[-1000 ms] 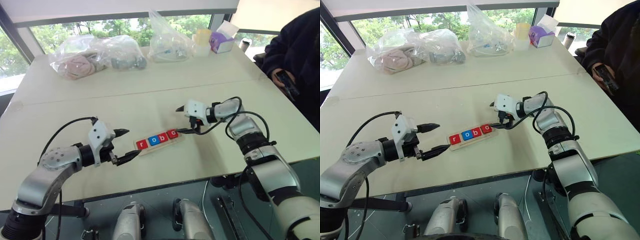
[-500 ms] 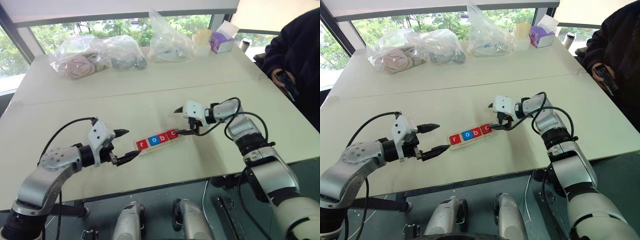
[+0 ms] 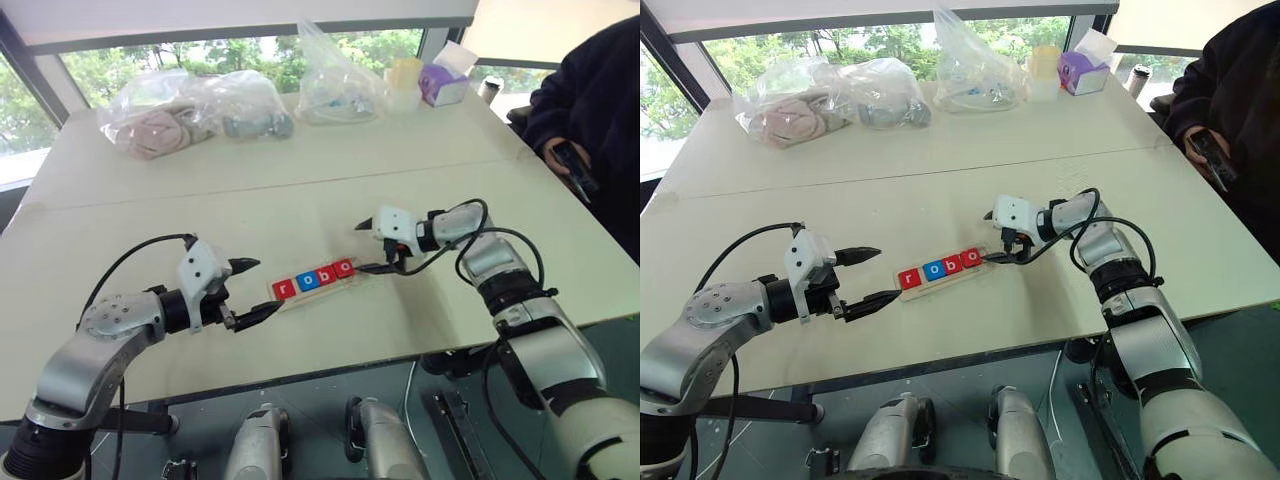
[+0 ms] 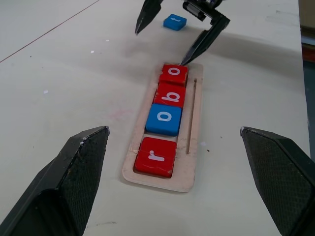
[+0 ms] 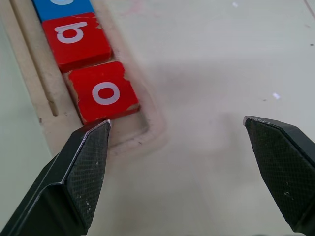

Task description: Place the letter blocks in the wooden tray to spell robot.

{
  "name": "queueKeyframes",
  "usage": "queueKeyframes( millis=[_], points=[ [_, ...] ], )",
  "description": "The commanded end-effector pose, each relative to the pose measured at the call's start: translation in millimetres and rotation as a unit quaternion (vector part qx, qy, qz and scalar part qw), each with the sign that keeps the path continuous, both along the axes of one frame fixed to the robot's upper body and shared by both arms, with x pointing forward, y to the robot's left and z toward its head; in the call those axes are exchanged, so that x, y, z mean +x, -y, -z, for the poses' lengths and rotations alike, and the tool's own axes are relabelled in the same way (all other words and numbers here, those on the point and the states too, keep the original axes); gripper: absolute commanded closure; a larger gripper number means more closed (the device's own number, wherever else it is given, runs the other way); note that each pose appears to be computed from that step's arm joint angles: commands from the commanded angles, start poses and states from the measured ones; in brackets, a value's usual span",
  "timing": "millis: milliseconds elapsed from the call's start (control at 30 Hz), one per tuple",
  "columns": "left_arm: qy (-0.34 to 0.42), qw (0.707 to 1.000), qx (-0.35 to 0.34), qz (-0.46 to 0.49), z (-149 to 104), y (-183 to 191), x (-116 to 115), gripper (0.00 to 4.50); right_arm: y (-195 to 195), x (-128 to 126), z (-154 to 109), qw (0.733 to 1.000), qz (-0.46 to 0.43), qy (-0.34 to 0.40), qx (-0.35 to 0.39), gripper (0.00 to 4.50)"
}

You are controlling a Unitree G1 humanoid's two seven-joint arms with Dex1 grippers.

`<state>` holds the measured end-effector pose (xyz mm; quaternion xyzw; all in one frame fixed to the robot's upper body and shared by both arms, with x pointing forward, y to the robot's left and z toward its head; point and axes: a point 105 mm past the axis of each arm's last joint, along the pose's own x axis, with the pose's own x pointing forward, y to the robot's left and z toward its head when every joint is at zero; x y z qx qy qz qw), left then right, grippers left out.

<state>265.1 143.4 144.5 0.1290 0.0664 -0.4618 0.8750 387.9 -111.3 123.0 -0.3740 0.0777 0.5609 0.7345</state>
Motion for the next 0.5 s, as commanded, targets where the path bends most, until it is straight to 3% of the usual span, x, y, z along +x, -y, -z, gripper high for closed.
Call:
queueKeyframes(
  millis=[33,500],
  points=[
    [0.018,1.000,-0.002,0.003,-8.1,1.3,-1.1,0.00,-9.7,-0.7,-11.7,1.000,-0.016,0.021,0.008,0.06],
    [0.017,1.000,-0.003,-0.001,-7.5,1.3,-2.6,0.00,-20.8,-0.8,-14.5,0.999,-0.029,0.030,0.007,0.06]
  ],
)
